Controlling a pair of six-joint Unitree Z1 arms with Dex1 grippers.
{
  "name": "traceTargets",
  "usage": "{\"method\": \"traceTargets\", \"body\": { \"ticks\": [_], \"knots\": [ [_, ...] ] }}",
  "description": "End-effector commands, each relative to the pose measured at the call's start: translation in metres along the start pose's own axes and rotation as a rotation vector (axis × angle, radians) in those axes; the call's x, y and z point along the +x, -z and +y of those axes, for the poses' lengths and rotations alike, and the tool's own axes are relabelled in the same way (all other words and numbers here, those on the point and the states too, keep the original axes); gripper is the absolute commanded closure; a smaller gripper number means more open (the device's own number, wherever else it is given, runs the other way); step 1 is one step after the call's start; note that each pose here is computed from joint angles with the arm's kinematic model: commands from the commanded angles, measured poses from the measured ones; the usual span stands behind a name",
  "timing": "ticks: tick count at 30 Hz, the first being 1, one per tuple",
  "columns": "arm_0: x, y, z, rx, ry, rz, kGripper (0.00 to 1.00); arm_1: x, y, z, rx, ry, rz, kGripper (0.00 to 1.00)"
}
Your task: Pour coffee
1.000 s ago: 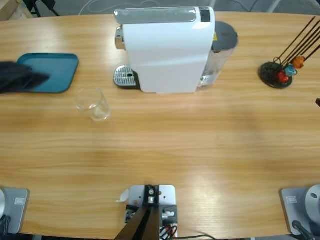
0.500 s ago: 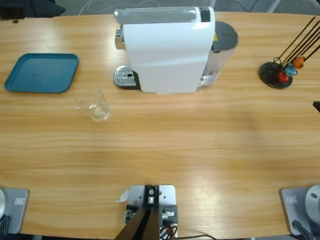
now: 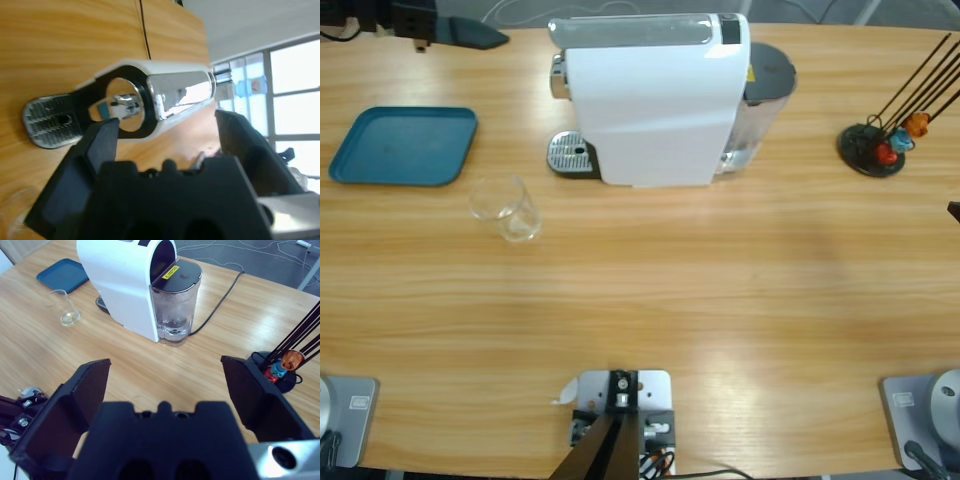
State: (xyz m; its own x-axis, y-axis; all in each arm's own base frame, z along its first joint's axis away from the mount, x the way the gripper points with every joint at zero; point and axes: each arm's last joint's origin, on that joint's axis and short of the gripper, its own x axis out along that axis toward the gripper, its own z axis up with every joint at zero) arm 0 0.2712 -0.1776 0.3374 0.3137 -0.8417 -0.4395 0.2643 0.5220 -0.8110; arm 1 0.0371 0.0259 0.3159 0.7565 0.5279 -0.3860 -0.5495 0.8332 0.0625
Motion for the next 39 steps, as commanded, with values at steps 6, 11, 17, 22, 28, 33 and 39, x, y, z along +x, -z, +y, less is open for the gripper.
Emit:
{"method": "traceTargets", "body": {
  "ticks": [6, 11, 17, 22, 28, 33, 39],
  "knots": [
    [0.044, -0.015, 0.030, -0.079, 0.002, 0.103, 0.387, 0.003, 0.009, 0.000, 0.003, -0.019, 0.010, 0.000],
    [0.054, -0.021, 0.024, -0.061, 0.037, 0.119, 0.524, 0.004, 0.009, 0.000, 0.003, -0.020, 0.015, 0.000],
    [0.060, -0.017, 0.029, -0.070, 0.029, 0.140, 0.869, 0.004, 0.009, 0.000, 0.003, -0.019, 0.015, 0.000],
    [0.053, -0.015, 0.022, -0.058, 0.041, 0.133, 1.000, 0.006, 0.008, 0.000, 0.003, -0.015, 0.016, 0.000],
    [0.047, -0.013, 0.011, -0.032, 0.064, 0.128, 1.000, 0.005, 0.009, 0.000, 0.003, -0.016, 0.013, 0.000],
    [0.038, -0.015, -0.019, 0.028, 0.131, 0.111, 1.000, 0.006, 0.009, 0.000, 0.001, -0.015, 0.017, 0.000],
    [0.020, -0.025, -0.058, 0.111, 0.188, 0.034, 1.000, 0.007, 0.009, 0.000, -0.002, -0.017, 0.022, 0.000]
  ]
}}
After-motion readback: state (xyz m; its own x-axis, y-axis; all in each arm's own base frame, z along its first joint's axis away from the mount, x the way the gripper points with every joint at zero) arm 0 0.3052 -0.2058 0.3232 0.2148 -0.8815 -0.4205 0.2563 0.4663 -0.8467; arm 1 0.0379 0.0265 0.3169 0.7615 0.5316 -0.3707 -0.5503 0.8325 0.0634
